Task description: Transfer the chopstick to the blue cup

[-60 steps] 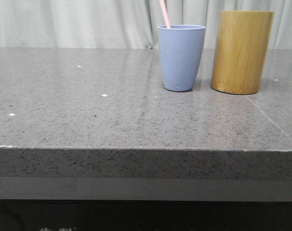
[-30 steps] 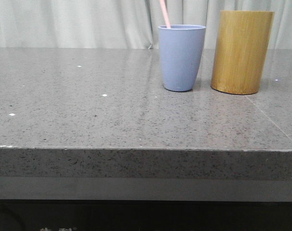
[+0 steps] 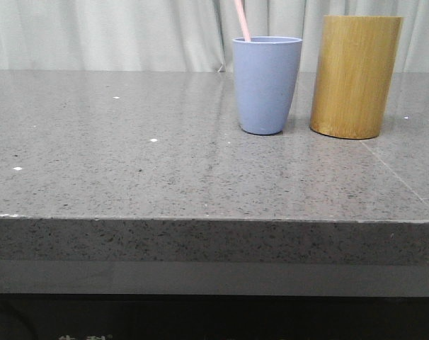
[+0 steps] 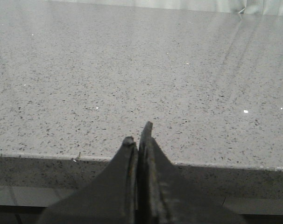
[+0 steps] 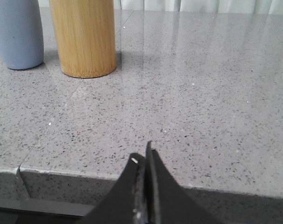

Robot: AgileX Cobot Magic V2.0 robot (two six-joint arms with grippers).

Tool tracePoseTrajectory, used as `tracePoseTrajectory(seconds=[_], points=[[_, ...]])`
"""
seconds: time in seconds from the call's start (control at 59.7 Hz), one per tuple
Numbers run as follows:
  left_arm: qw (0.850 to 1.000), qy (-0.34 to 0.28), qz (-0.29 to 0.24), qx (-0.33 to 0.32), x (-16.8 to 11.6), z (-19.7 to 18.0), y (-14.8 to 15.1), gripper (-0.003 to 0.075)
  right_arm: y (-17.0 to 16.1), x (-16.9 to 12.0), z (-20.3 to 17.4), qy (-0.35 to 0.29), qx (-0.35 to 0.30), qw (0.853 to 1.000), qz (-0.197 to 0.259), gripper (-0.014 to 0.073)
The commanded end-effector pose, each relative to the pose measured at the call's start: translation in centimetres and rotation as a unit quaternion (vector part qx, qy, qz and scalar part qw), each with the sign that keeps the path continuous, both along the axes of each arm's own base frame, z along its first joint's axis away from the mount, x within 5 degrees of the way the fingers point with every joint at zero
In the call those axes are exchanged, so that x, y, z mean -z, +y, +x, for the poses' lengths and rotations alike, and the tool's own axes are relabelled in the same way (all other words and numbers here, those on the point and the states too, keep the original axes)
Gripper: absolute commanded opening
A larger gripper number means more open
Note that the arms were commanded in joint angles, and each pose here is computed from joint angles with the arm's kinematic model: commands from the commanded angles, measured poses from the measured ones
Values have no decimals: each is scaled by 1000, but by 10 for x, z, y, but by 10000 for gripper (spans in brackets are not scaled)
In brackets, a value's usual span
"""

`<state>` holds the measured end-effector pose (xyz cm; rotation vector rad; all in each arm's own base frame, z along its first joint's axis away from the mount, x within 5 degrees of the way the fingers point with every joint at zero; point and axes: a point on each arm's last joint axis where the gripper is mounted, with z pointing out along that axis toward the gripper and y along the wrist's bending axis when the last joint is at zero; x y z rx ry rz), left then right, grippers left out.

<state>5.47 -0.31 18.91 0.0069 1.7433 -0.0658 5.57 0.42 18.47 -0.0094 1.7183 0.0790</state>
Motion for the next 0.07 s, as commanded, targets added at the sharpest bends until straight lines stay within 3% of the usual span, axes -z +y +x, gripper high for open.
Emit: tracePoseTrajectory(seconds=[0.0,0.05], points=[[999,-48,-11,-3,-6,0,0,-19,-1,-10,0,-52,8,999,4,-67],[999,-48,-11,-3,-6,0,0,-19,-1,-10,0,-52,8,999,4,-67]])
